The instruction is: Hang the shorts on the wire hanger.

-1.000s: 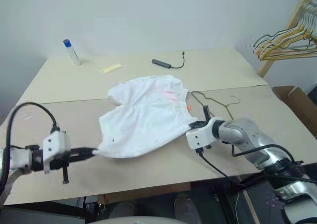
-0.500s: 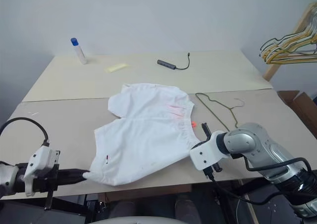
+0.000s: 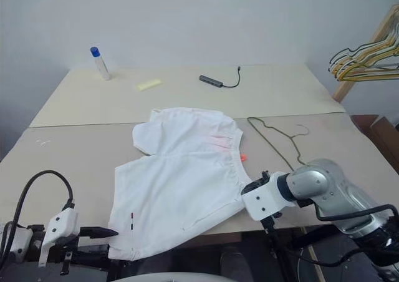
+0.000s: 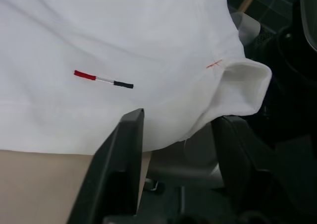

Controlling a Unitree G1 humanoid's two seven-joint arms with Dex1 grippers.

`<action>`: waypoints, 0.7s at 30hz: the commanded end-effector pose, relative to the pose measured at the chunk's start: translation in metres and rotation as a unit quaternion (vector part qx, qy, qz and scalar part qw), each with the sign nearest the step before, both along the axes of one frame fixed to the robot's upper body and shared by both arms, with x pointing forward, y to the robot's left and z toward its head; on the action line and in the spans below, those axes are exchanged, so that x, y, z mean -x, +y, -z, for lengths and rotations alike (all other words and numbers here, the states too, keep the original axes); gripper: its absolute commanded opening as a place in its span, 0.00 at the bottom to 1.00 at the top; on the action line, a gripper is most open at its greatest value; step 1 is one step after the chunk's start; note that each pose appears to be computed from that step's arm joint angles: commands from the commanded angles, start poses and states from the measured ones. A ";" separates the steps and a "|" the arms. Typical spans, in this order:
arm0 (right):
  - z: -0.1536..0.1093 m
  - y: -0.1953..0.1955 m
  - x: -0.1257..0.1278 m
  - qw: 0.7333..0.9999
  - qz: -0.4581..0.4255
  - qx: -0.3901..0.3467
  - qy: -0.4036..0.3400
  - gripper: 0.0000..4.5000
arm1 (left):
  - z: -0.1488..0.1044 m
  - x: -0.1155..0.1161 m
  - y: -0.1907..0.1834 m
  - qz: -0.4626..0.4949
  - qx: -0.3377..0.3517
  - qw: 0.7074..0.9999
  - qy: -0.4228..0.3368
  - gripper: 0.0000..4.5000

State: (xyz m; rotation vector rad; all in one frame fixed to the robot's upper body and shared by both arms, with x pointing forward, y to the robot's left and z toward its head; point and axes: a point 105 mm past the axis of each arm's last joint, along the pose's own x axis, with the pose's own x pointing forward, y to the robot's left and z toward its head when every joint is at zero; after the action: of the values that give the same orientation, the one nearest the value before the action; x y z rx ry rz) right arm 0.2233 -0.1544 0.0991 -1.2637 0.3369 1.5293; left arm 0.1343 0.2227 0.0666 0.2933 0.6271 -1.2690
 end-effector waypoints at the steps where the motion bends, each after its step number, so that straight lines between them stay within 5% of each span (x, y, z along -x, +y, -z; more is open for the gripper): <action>1: -0.028 -0.003 -0.011 0.998 0.038 -0.050 -0.021 0.85 | -0.019 -0.006 0.004 0.016 0.001 0.999 -0.033 0.78; 4: -0.046 -0.016 -0.026 0.989 0.105 -0.097 -0.036 1.00 | -0.051 -0.021 0.010 -0.008 0.052 0.996 -0.068 0.99; 7: -0.052 -0.038 -0.056 0.963 0.226 -0.135 -0.055 1.00 | -0.084 -0.039 0.013 -0.028 0.105 0.987 -0.121 0.99; 12: -0.053 -0.078 -0.103 0.879 0.415 -0.228 -0.049 1.00 | -0.121 -0.072 -0.008 -0.038 0.197 0.961 -0.191 0.99; 17: -0.034 -0.100 -0.129 0.808 0.529 -0.259 0.009 1.00 | -0.125 -0.082 -0.042 0.019 0.201 0.960 -0.195 0.99; 21: -0.012 -0.111 -0.143 0.782 0.572 -0.243 0.032 1.00 | -0.118 -0.081 -0.053 0.061 0.170 0.965 -0.188 0.99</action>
State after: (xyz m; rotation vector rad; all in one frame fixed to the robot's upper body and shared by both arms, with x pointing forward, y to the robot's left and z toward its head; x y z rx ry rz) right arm 0.3610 -0.2619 0.1080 -0.3783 0.5688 0.5346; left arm 0.2159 0.1733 0.1790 0.2213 0.0759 -1.3468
